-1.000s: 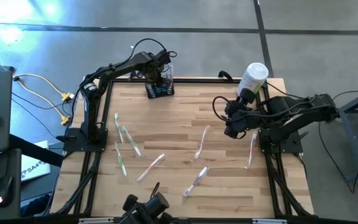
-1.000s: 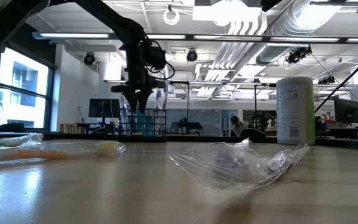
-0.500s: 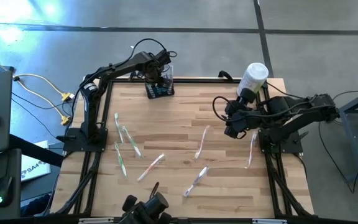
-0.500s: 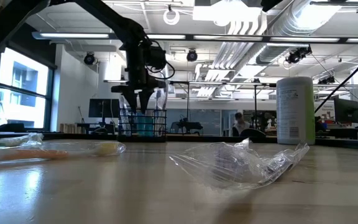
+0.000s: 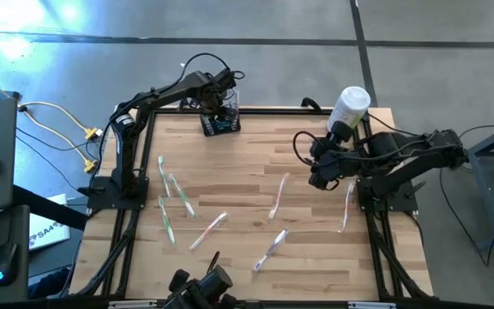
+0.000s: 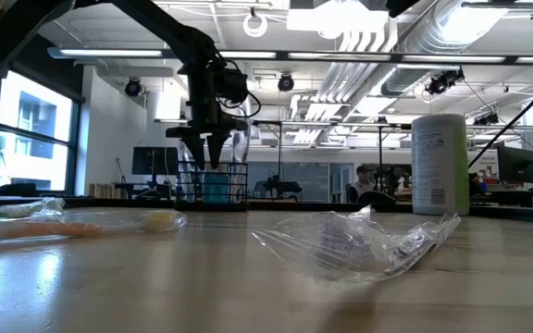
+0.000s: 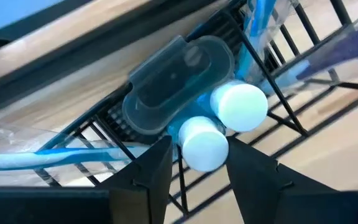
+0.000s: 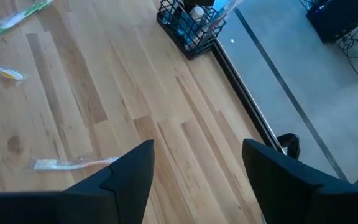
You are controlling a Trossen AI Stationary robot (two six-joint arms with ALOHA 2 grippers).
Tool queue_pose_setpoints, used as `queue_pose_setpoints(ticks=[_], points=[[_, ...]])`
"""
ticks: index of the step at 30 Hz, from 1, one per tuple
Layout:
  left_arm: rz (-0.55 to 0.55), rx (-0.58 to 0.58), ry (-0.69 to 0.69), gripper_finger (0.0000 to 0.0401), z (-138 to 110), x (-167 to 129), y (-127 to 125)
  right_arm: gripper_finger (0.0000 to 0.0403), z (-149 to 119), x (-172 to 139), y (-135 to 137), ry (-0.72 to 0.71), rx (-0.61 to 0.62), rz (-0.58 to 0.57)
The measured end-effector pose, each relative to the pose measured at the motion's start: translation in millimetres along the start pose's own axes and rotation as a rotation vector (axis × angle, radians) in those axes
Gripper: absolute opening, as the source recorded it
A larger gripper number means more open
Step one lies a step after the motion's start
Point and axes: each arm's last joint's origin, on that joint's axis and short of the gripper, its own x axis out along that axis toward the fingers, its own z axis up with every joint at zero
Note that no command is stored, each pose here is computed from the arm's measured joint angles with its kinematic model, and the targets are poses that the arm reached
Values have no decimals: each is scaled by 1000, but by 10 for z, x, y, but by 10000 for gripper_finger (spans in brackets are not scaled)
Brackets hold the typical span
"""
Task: Pick & Place toothbrushing station
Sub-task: Put the blue mouthwash into the black wire organizer, then put the right green toothbrush into the black wire organizer
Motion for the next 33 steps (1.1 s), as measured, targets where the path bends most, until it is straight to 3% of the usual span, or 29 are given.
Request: queue_pose_setpoints(ticks=[14,20,24,29,33], points=[[-36,37,-59,145,134,-394,-48,236,17,33,-29,18,7,25],[-84,70,12,145,97,-851,-37,236,15,33,-30,20,-5,26],[-94,180,62,145,-74,-1275,-123,236,14,33,-30,21,-6,26],[-348,285,-12,145,-462,-1873,-306,236,9,33,-32,26,-9,26],[-401,334,-52,145,-771,-2173,-395,236,7,33,-31,28,-10,28]])
